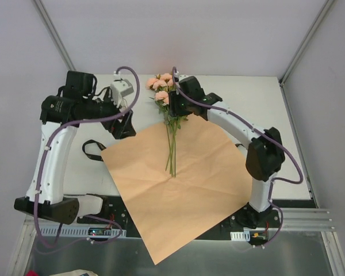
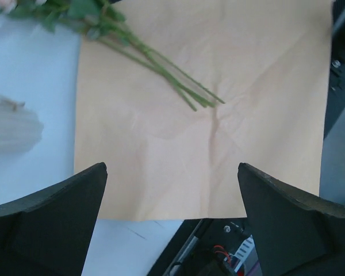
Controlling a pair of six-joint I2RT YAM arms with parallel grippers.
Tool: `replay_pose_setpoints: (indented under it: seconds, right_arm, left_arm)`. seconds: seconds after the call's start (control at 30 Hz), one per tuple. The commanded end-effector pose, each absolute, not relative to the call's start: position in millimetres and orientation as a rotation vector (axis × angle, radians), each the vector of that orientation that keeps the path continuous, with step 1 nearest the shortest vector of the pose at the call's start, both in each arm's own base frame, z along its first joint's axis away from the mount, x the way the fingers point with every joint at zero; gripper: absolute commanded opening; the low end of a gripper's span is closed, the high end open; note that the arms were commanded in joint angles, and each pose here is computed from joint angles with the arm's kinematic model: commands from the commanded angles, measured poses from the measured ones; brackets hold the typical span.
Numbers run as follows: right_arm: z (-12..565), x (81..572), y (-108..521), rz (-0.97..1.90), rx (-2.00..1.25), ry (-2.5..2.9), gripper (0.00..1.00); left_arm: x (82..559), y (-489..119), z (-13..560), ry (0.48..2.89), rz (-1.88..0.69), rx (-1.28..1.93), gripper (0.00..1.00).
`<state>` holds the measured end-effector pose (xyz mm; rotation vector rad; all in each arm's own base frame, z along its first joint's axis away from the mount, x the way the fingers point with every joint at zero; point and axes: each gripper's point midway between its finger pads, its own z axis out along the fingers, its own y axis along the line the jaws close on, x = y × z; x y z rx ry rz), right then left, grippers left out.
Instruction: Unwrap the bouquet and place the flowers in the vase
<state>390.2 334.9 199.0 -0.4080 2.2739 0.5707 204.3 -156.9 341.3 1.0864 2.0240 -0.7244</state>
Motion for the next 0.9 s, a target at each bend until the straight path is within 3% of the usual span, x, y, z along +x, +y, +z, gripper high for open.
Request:
replay_pose_setpoints:
  seconds: [0.0, 0.33, 0.87]
  right_arm:
    - [158.9, 393.4, 348.5, 0.493, -0.495, 2.337, 0.47]
    - [88.7, 383.1, 345.8, 0.428, -0.564, 2.451, 0.42]
    - [46.6, 384.3, 343.4, 0.366, -0.615, 2.516, 0.41]
  left_arm:
    - [234.1, -110.1, 318.9, 2.235, -0.704, 0.714, 0.96]
    - [247.9, -63.7, 256.6, 2.403, -0.617, 0.492, 0.92]
    - [250.7, -27.4, 198.4, 2.513, -0.352, 0.380, 0.91]
